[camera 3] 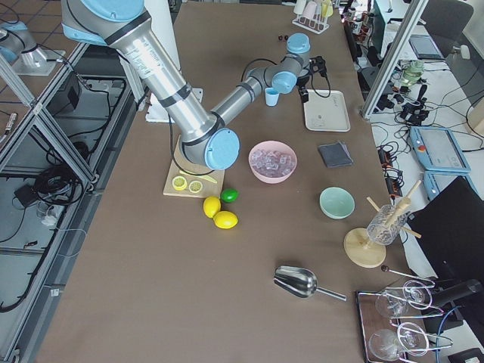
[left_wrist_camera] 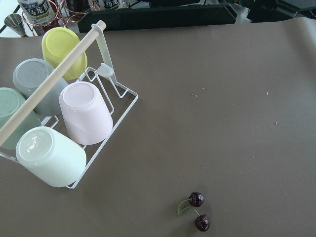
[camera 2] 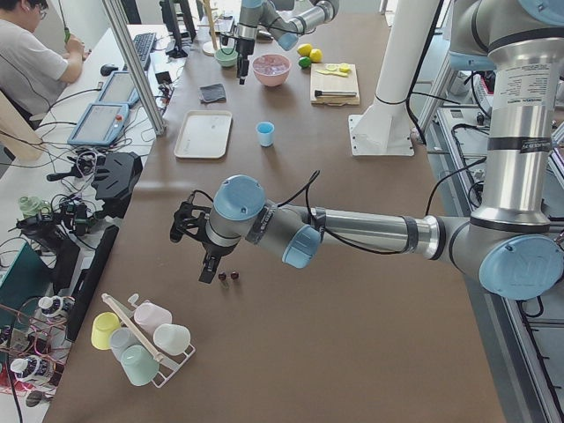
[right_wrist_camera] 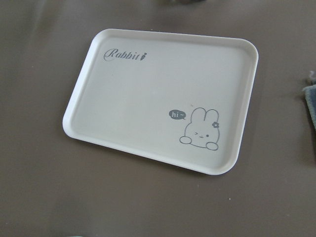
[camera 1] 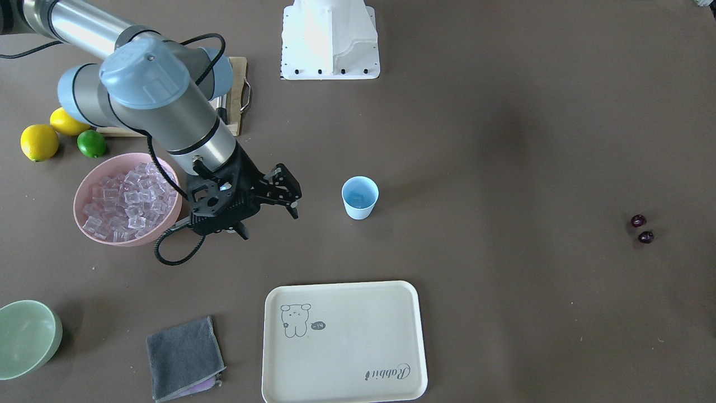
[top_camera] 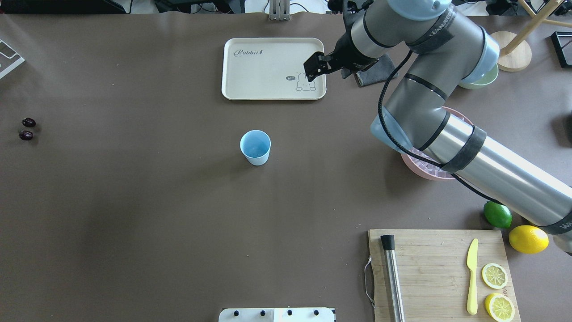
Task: Put ice and cherries in cup
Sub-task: 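Move the right gripper back over the pink bowl of ice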
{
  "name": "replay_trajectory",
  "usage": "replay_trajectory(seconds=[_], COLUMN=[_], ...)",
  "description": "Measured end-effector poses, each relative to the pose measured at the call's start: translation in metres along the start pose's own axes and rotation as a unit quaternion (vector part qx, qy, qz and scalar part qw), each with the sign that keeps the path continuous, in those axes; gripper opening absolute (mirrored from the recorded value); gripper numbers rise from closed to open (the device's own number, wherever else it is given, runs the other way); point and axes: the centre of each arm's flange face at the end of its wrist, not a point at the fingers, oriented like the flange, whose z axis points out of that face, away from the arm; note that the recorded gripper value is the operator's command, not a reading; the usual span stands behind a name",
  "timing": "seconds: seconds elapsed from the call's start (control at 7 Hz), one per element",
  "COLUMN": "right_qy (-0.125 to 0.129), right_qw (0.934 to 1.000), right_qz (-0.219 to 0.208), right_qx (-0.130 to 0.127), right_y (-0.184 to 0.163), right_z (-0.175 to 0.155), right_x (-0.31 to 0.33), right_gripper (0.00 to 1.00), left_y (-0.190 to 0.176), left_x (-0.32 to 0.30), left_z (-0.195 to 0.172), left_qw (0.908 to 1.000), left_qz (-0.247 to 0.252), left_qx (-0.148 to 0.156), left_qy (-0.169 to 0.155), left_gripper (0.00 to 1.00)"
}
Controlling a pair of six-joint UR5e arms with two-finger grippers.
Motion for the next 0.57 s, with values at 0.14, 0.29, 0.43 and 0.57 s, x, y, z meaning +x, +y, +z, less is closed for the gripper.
replay_trajectory(seconds=[0.14, 0.29, 0.43, 0.57], right_qy=[0.017, 0.033, 0.047, 0.059], right_qw=[0.9998, 0.9994, 0.9987, 0.9979], right_qz=[0.008, 0.011, 0.017, 0.023], right_qx=[-0.006, -0.009, -0.010, -0.013], right_y=[0.001, 0.013, 0.030, 0.051], right_z=[-0.013, -0.022, -0.031, -0.038], right_x=[0.036, 0.071, 0.104, 0.132], right_gripper=[0.91, 0.91, 0.91, 0.92], left_y=[-0.001, -0.003, -0.004, -0.006], left_x=[0.001, 0.002, 0.004, 0.006], left_z=[-0.001, -0.001, -0.002, -0.003], left_qw=[1.0000, 1.0000, 1.0000, 0.9999], left_qz=[0.002, 0.005, 0.007, 0.010], left_qx=[0.001, 0.003, 0.005, 0.006], left_qy=[0.000, 0.000, 0.001, 0.001], left_gripper=[0.98, 0.98, 0.98, 0.98])
